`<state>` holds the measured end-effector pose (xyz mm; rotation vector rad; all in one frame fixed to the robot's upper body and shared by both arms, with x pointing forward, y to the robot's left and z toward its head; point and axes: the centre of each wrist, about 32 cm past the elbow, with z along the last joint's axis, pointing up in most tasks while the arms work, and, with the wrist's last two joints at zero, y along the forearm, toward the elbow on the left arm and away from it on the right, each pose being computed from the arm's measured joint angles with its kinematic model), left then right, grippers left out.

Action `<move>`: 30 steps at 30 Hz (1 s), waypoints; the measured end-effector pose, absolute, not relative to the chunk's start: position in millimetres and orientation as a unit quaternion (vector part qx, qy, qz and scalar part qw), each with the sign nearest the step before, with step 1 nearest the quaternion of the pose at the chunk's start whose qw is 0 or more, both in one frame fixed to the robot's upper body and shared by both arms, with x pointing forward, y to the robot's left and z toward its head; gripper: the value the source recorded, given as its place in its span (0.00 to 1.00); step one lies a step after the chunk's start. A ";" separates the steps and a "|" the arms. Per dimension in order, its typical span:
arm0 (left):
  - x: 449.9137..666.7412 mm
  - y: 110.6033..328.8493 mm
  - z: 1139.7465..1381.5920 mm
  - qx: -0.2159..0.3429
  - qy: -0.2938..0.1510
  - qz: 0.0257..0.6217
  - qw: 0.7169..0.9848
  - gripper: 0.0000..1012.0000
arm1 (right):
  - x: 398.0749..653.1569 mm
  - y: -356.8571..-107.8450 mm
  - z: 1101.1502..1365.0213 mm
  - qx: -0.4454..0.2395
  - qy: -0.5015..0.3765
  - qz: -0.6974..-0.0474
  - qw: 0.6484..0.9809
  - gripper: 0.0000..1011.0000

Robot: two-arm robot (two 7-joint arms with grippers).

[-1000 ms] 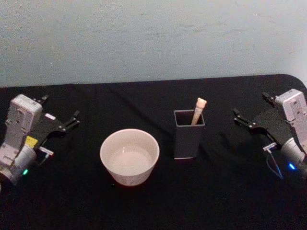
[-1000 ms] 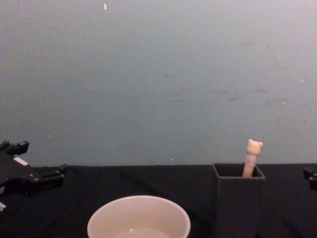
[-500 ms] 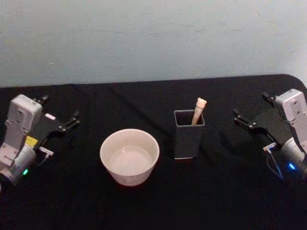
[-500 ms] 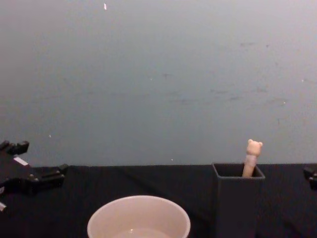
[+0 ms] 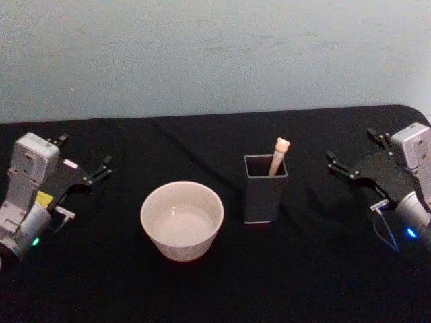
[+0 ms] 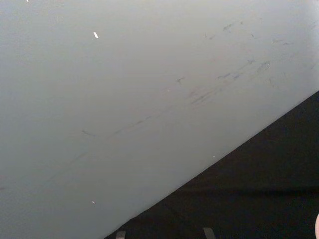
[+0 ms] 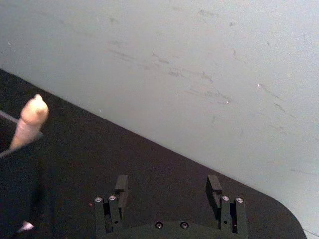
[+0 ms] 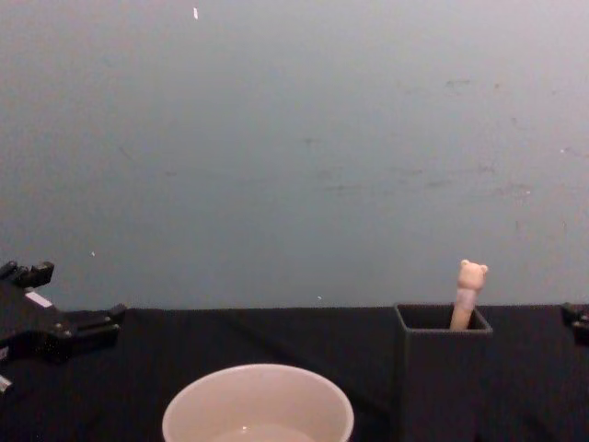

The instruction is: Pick up the stirring spoon with one hand, stir inside the cup, then place it back in its original position.

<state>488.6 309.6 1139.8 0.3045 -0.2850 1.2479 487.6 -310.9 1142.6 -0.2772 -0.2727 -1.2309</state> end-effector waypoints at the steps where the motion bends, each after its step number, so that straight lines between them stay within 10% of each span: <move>1: 488.6 309.7 1139.8 0.142 -0.132 0.580 0.791 0.99 | 487.3 -311.2 1143.4 -0.126 -0.126 -0.572 0.801 0.99; 30: 488.6 309.6 1139.8 0.141 -0.132 0.580 0.791 0.99 | 501.7 -306.3 1165.1 -0.010 0.045 -0.399 0.916 0.99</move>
